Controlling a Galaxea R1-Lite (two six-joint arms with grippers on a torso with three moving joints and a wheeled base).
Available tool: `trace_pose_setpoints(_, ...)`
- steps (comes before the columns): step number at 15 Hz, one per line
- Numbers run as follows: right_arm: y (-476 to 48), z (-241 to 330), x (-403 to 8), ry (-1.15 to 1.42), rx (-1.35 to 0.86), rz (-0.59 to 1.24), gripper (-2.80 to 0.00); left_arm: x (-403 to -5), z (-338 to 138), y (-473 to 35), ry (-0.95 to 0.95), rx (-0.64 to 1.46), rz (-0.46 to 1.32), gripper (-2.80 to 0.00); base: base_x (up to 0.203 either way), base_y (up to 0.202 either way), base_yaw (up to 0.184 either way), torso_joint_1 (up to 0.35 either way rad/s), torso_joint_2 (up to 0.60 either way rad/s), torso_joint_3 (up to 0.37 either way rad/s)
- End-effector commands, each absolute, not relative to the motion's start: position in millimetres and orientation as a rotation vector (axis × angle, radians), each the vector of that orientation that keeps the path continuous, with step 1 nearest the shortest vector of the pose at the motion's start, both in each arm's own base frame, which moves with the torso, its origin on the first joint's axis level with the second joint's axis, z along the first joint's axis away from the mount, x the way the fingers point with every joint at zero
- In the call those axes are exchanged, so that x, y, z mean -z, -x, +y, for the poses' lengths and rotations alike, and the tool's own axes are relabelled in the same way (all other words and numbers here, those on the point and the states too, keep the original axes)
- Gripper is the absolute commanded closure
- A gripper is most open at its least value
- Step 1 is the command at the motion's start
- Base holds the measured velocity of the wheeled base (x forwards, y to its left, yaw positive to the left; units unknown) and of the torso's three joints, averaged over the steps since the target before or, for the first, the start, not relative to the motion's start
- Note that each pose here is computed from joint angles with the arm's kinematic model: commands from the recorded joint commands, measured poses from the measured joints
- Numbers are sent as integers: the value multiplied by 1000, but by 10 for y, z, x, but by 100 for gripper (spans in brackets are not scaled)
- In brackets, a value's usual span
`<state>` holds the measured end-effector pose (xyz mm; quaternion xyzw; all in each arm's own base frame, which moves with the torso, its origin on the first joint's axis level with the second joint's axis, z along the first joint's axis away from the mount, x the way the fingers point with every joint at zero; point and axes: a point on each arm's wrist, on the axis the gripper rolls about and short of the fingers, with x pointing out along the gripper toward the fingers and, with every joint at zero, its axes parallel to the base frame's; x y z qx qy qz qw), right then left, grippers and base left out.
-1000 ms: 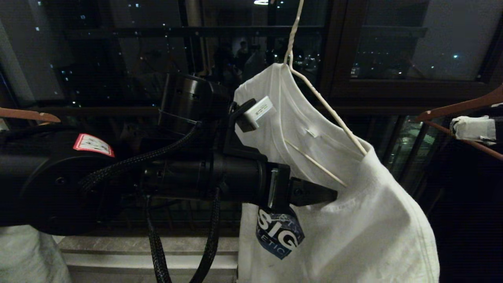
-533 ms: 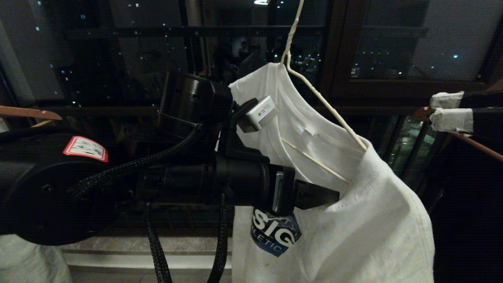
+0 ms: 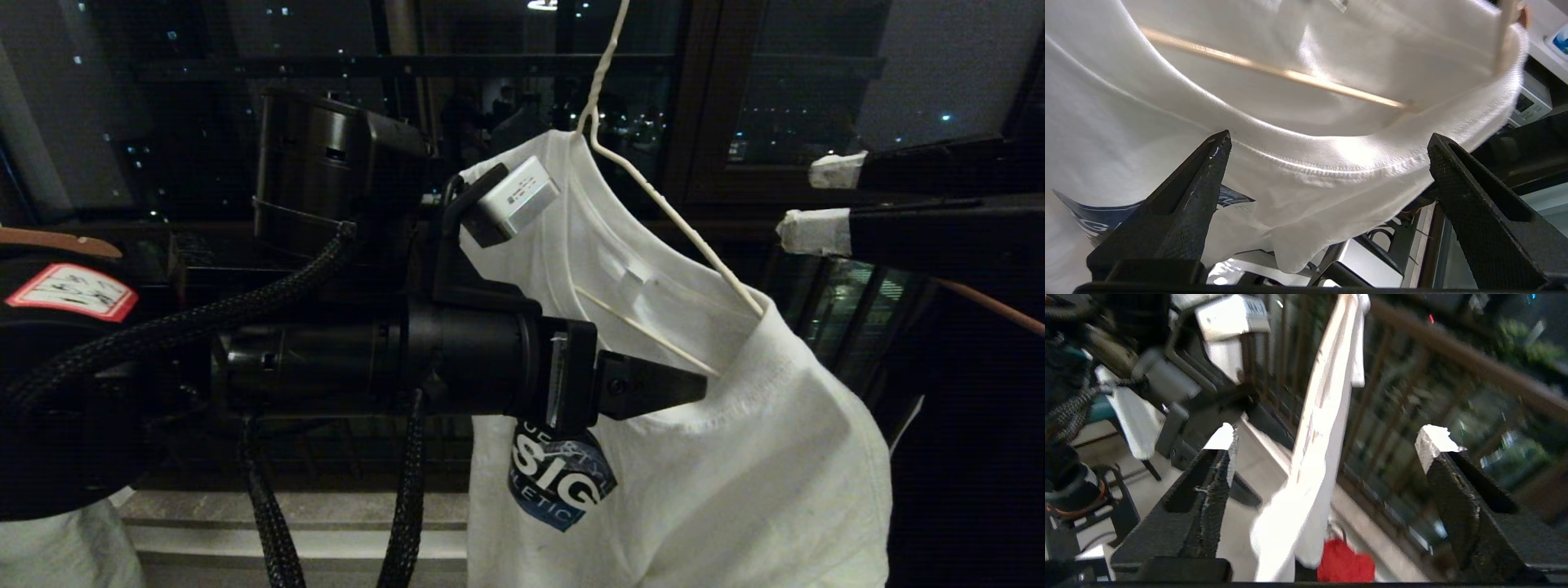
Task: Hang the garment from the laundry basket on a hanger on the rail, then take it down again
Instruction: Take the clothes off the clothes rack
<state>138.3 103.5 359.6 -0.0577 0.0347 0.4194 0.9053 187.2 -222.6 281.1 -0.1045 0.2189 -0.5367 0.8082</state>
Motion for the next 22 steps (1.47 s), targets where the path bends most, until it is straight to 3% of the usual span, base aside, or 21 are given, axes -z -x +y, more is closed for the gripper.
trace_pose_setpoints(1,-1476,1102,-3571,122,-871,76,-280,-2889,-2155,-1809,233,1150,444,-280,0,0,0,0,0,0)
trace_pose_setpoints(14,-1944,1490,-3624,181,-927,52,-280,-3480,-1243,-1345,237,861,253,-280,0,0,0,0,0,0)
trace_pose_setpoints(22,-2261,1752,-3662,145,-983,-89,-280,-3466,-1122,-1382,169,791,247,-280,0,0,0,0,0,0)
